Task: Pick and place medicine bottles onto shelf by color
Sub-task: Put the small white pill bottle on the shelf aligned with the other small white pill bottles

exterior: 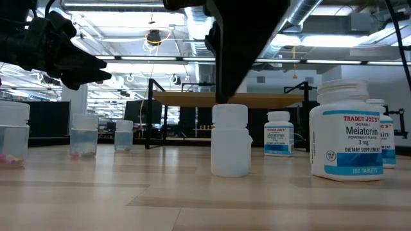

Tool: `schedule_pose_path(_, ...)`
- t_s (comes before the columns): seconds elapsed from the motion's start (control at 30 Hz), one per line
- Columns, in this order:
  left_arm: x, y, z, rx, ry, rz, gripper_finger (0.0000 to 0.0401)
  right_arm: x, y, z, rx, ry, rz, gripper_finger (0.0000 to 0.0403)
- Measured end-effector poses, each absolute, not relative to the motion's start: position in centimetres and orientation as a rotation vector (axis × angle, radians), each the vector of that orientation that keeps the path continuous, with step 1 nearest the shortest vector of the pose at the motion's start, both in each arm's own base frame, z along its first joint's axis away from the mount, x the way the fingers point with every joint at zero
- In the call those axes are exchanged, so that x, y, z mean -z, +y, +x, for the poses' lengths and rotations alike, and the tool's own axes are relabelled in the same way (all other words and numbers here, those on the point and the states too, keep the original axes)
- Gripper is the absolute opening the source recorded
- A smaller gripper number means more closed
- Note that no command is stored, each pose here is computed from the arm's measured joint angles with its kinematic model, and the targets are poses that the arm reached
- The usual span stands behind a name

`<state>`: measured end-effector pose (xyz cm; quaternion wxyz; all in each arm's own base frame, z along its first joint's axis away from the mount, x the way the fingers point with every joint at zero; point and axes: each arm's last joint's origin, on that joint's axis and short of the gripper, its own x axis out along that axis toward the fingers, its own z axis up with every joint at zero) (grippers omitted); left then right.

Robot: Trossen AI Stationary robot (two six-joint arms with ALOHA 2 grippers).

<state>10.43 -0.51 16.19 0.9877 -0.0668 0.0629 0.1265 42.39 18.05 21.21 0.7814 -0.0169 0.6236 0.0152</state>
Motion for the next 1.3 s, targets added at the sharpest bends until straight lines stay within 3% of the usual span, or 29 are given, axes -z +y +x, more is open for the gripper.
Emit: schedule_pose_path(1.3,-16.18,-0.51,10.43,-0.254,0.126,-0.135,0.0245,-20.48,17.99,42.68,-0.077,1.360,-0.079,0.0226)
